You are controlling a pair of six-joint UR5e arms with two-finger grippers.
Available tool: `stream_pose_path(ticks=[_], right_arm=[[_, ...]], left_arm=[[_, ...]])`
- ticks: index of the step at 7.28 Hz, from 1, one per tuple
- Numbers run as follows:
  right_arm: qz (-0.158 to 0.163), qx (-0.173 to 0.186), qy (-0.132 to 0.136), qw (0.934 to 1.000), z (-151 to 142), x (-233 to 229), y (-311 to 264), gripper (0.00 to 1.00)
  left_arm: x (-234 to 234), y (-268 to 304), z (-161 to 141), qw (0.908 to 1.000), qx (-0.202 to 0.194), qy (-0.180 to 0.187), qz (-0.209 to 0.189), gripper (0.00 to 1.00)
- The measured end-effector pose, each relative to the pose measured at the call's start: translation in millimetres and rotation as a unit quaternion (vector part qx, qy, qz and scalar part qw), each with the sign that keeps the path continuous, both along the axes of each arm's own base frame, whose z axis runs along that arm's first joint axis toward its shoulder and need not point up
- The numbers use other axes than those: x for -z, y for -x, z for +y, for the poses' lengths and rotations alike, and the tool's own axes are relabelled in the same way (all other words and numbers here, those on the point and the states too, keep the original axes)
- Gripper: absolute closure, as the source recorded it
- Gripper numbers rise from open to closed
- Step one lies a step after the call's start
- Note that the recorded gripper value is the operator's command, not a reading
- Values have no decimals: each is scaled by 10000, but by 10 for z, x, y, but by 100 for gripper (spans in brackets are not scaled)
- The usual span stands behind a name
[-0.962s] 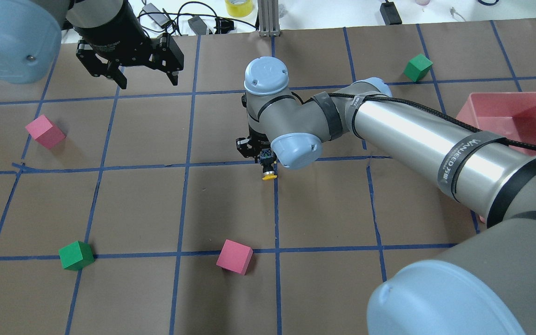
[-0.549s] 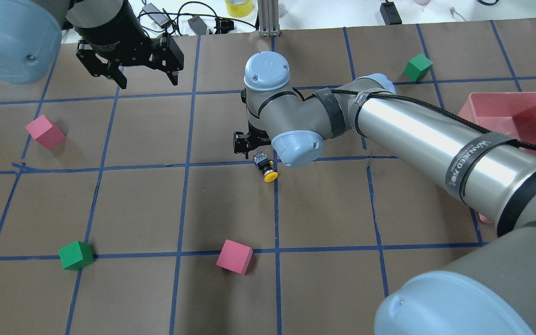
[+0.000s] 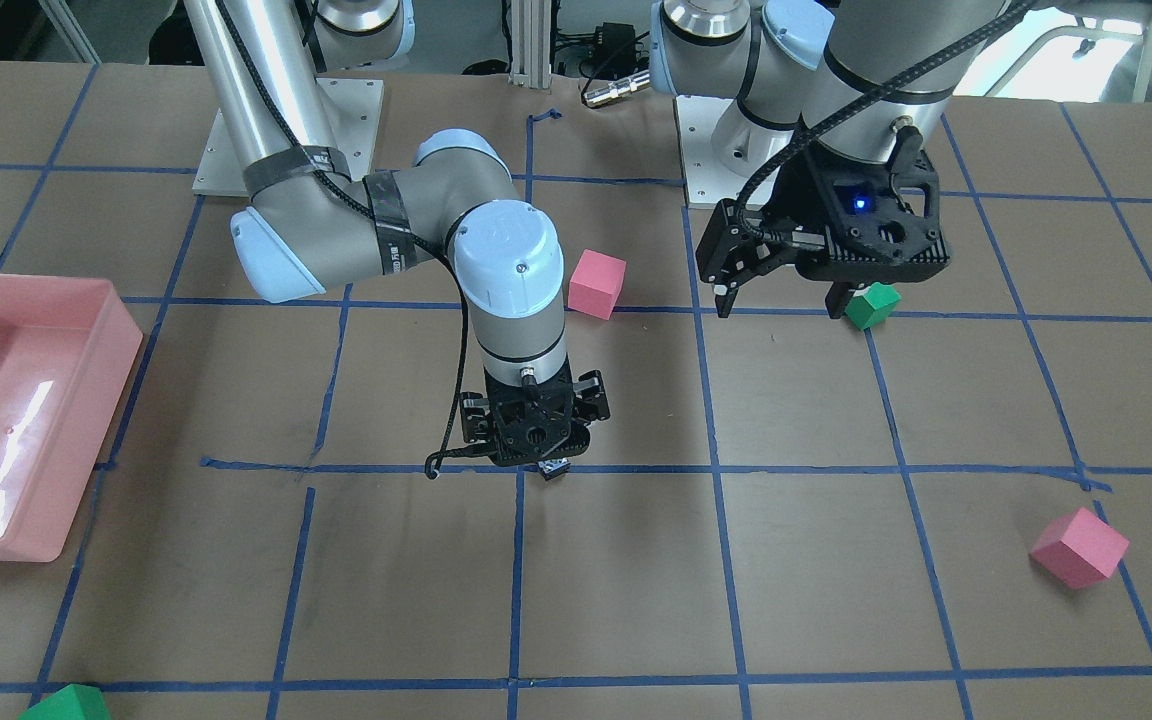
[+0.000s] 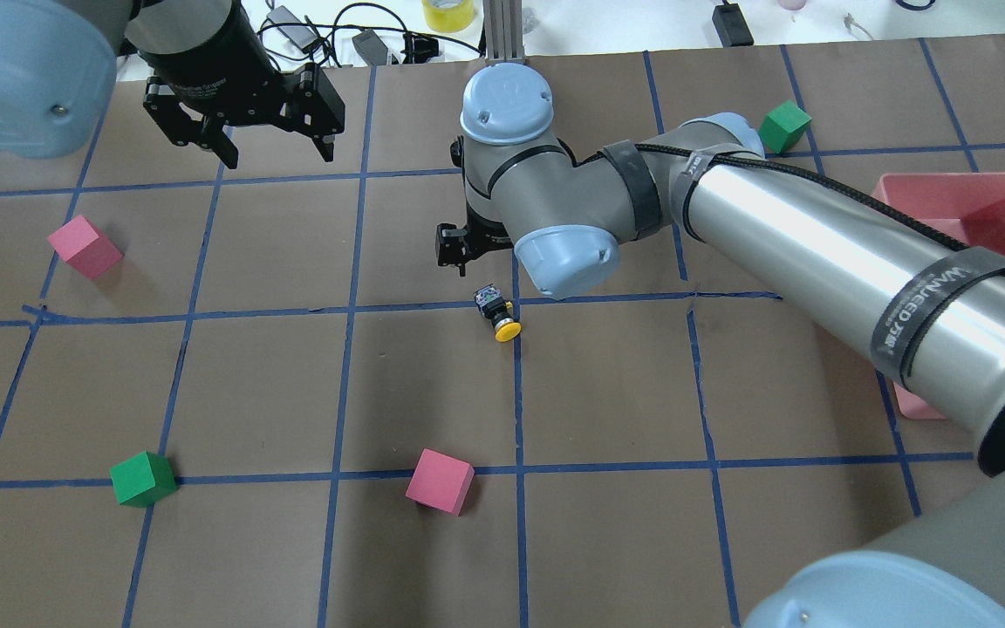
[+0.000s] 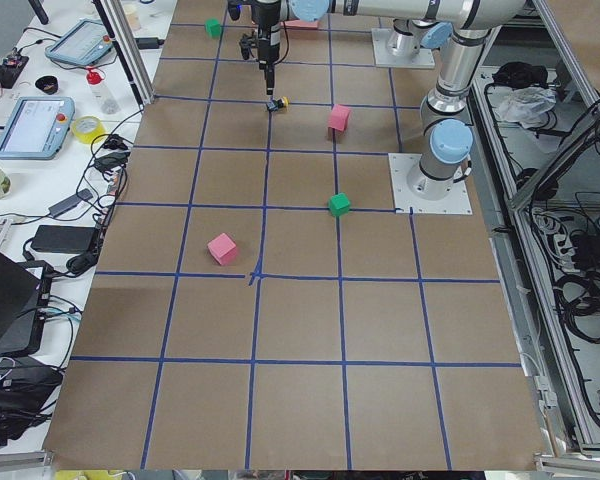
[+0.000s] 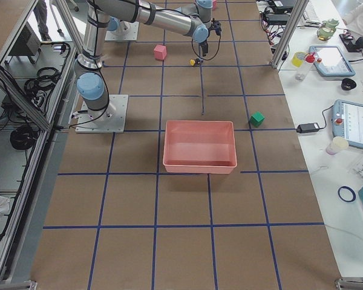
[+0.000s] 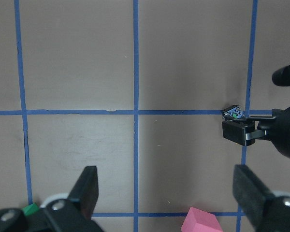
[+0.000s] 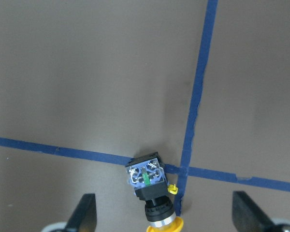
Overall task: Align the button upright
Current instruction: 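Open the right gripper, release the button on its side, and raise, then reach the left gripper down to the button lying on its side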
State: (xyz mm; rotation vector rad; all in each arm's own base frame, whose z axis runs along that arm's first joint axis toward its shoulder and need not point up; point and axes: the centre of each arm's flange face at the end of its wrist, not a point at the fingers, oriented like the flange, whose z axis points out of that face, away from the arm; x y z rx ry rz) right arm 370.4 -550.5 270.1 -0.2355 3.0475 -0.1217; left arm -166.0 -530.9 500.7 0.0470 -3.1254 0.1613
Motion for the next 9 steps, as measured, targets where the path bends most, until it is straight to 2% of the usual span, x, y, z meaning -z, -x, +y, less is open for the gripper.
stream_pose_path(ticks=[3, 5, 7, 9], right_arm=[[101, -191, -107, 9997, -123, -438, 604, 0], [189, -248, -119, 9994, -84, -1100, 1387, 0], [351, -338, -92, 9988, 205, -1709, 1939, 0], [435, -447, 135, 9980, 495, -2149, 2096, 0]], left_arm=[[149, 5, 44, 9999, -5, -134, 0, 0], [369, 2, 91, 9995, -29, -314, -4, 0], [478, -3, 96, 9995, -48, -319, 1, 0], [704, 34, 124, 9995, -183, -273, 14, 0]])
